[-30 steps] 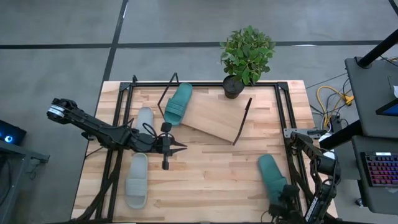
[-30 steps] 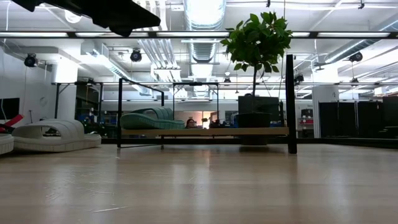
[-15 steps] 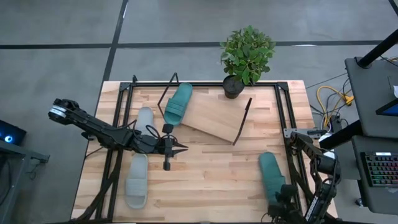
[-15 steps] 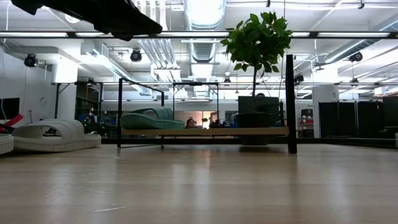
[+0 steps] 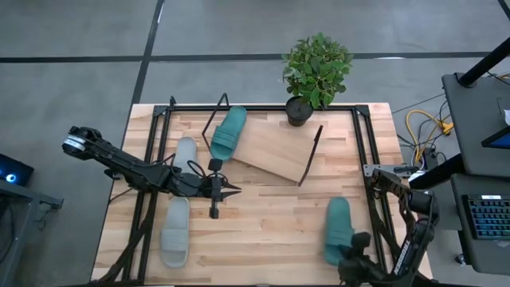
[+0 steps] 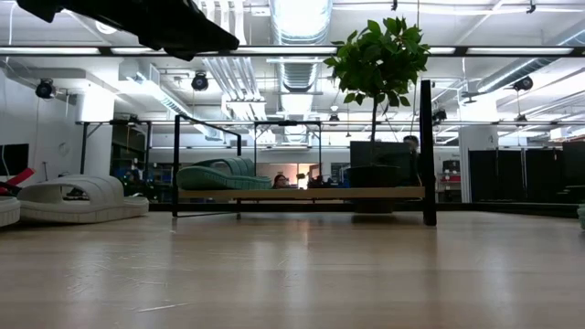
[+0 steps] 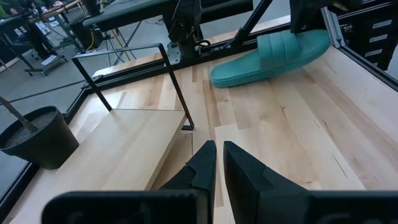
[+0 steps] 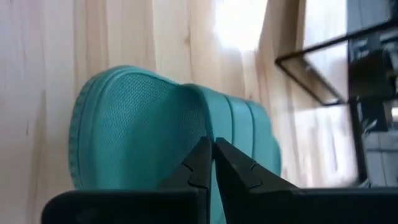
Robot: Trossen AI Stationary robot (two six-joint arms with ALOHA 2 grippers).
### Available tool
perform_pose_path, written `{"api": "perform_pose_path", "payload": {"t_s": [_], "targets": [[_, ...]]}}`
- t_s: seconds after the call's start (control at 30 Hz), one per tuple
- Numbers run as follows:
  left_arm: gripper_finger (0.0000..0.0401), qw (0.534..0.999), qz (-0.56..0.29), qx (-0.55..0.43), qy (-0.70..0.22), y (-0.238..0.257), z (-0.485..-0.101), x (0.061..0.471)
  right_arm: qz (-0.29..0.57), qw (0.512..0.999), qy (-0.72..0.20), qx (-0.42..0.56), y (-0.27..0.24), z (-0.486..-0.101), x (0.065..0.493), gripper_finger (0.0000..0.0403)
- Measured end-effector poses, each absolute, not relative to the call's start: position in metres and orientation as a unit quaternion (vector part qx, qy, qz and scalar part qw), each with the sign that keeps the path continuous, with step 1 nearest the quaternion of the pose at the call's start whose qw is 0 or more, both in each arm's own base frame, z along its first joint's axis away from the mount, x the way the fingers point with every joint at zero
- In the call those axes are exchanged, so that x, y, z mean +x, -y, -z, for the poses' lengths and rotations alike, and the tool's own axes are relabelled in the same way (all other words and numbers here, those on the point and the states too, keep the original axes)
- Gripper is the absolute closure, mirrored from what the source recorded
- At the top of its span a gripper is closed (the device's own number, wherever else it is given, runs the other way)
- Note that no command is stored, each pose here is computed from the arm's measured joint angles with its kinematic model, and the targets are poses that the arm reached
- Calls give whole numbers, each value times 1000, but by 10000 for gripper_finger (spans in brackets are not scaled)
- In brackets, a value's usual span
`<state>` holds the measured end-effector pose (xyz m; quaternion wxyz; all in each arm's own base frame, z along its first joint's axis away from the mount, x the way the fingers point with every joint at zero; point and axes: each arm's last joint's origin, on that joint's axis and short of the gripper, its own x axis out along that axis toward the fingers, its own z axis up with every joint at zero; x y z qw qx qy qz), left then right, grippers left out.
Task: Pick and place slides into the shelf
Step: Put the green slipper on the shelf
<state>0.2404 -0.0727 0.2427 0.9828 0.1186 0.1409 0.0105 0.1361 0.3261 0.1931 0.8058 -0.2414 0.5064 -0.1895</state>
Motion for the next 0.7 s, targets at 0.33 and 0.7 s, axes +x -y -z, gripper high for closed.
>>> {"api": "perform_pose_path", "payload": {"t_s": [0.33, 0.7], "targets": [[386, 982, -10, 120, -144, 73, -242, 240, 166, 817, -488, -260, -329, -205, 145, 394], [386, 982, -10, 120, -144, 73, -242, 240, 145, 825, -503, -214, -339, -214, 149, 378]]}}
